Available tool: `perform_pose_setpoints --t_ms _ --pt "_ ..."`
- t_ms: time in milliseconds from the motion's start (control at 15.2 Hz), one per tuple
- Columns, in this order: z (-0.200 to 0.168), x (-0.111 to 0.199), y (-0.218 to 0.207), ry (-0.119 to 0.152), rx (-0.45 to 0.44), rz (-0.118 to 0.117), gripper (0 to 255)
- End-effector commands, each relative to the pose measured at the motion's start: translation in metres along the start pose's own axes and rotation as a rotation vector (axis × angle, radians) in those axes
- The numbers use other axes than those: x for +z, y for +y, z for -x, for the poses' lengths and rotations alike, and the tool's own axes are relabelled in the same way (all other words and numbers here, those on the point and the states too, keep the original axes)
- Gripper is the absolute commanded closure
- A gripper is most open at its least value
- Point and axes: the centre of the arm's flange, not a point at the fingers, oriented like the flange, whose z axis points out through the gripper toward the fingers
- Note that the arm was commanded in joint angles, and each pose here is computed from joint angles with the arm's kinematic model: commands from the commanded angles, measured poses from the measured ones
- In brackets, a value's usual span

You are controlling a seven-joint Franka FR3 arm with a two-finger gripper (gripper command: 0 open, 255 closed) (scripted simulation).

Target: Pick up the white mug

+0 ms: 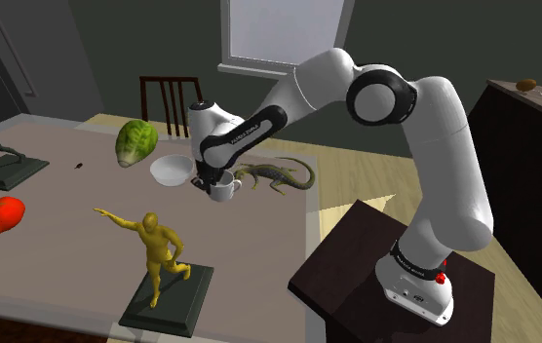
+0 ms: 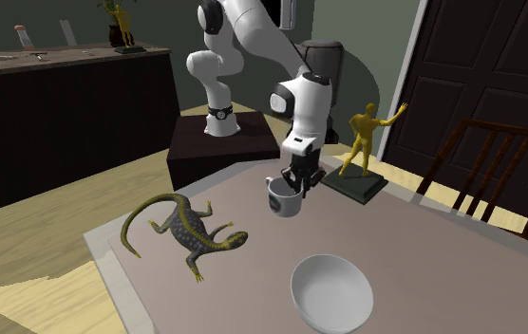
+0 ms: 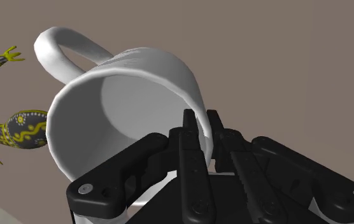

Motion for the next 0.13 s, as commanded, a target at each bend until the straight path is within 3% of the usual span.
perform_pose_setpoints --t_ms 0,66 --pt "-0.0003 -0.0073 0.0002 0.000 0.000 0.000 255" --pt "-0.0003 -0.0073 0.0002 0.000 0.000 0.000 255"
